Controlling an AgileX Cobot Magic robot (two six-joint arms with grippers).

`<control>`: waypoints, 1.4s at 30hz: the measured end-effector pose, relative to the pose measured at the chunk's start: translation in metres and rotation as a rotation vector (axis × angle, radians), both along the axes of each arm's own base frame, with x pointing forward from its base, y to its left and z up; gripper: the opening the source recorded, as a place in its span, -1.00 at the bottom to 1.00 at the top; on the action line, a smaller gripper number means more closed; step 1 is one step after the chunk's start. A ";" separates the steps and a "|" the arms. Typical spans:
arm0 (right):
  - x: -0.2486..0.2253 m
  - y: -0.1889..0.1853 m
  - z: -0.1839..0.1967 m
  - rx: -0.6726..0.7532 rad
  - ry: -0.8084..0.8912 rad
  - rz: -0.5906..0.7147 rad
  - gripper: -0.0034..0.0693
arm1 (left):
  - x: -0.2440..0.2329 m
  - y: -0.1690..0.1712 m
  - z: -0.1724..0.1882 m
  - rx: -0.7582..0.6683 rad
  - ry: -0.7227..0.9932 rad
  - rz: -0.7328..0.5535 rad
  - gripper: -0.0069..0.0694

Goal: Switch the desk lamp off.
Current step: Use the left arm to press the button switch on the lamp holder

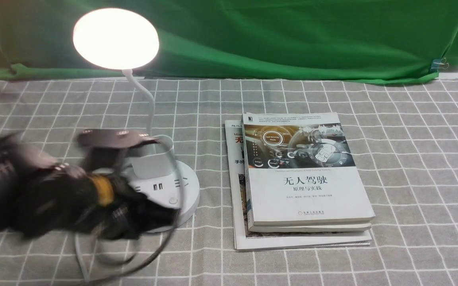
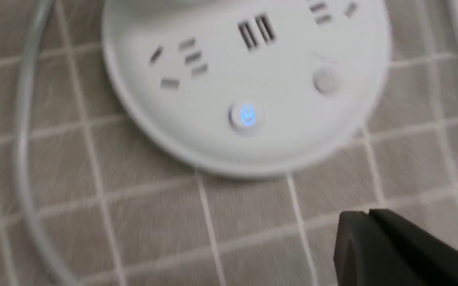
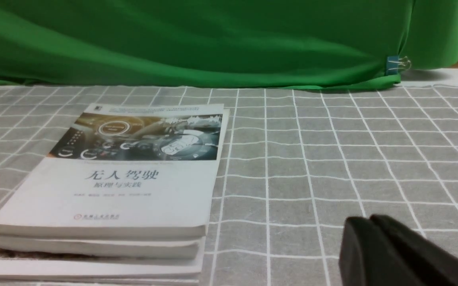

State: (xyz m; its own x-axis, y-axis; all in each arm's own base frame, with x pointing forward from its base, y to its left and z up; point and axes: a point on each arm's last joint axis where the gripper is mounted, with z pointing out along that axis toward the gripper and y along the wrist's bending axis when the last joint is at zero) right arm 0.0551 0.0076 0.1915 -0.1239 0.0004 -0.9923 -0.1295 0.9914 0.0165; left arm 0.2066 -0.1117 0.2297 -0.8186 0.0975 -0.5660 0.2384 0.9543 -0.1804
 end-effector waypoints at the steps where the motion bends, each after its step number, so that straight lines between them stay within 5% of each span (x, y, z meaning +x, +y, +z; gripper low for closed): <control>1: 0.000 0.000 0.000 0.000 0.000 0.000 -0.81 | -0.014 0.008 0.007 -0.035 -0.065 0.000 -0.80; 7: 0.000 0.000 0.000 0.000 0.000 0.000 -0.81 | -0.072 0.039 0.017 -0.228 -0.422 0.000 -0.80; 12: 0.000 0.000 0.000 0.000 0.000 0.000 -0.81 | -0.101 0.054 -0.001 -0.293 -0.542 0.000 -0.78; 31: 0.000 0.000 0.000 0.000 0.000 0.000 -0.81 | -0.114 0.061 -0.017 -0.074 -0.682 -0.185 -0.80; 42: 0.000 0.000 0.000 0.000 0.000 0.000 -0.81 | -0.135 0.099 -0.024 0.023 -0.914 0.120 -0.81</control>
